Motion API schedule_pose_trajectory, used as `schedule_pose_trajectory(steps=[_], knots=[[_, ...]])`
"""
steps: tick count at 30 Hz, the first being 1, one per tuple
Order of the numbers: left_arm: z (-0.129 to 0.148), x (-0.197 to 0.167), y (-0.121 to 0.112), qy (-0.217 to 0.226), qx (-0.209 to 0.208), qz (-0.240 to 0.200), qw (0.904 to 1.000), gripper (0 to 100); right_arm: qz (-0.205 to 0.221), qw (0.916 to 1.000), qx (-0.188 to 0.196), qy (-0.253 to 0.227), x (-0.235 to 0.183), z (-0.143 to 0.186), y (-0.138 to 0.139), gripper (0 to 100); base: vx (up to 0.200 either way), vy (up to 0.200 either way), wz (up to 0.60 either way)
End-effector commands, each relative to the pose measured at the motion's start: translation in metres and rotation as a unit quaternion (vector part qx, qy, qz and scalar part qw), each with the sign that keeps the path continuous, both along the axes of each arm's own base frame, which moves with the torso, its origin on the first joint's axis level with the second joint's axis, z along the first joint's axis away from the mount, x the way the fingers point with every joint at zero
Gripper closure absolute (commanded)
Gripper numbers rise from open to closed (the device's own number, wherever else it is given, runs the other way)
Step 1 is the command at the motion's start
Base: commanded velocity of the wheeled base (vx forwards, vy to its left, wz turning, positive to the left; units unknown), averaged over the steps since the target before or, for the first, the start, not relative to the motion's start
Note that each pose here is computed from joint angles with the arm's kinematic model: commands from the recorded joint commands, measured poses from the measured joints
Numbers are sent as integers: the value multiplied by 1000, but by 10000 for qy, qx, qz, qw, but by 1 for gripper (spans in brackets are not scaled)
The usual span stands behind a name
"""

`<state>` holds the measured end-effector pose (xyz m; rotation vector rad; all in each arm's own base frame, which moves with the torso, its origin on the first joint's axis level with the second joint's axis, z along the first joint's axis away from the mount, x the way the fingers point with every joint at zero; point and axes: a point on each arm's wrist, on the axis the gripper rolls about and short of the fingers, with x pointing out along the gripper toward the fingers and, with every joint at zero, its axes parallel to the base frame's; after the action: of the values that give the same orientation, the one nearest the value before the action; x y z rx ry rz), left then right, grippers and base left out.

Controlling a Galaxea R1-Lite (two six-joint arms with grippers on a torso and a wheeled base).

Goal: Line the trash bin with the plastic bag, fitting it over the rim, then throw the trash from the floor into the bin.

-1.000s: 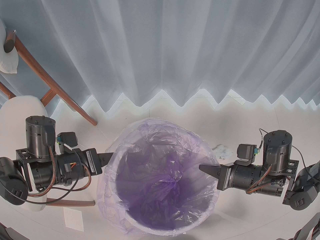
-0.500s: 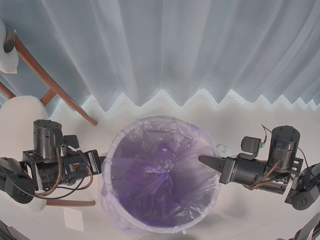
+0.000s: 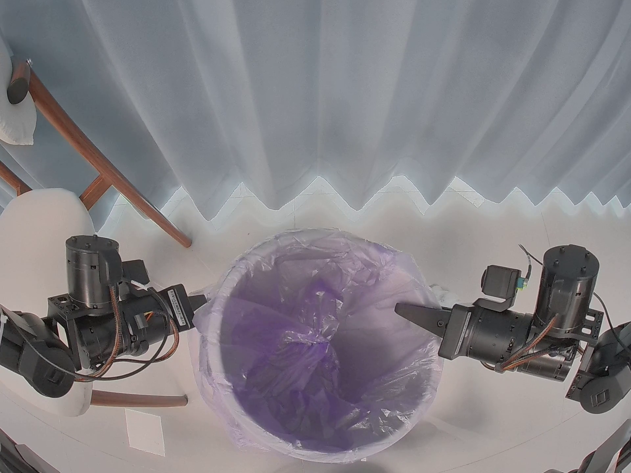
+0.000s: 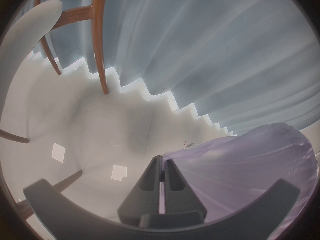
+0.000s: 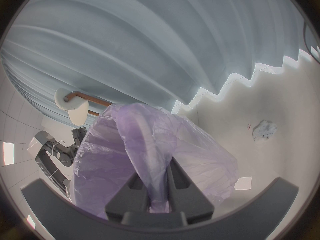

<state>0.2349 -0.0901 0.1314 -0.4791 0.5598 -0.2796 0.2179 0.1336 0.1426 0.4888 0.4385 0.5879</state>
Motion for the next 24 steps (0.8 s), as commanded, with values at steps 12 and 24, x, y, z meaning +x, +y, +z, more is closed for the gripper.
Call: schedule_pose_trajectory(steps=[12,24], knots=[[18,-1,2,-769,-355,63,9964,0,-337,9994,-32,105,12,-4,-17,100,0,0,0],[51,-43,17,-1617,-581,-8,9851,0,-1228,9916,-202,339,50,-27,-50,100,0,0,0]])
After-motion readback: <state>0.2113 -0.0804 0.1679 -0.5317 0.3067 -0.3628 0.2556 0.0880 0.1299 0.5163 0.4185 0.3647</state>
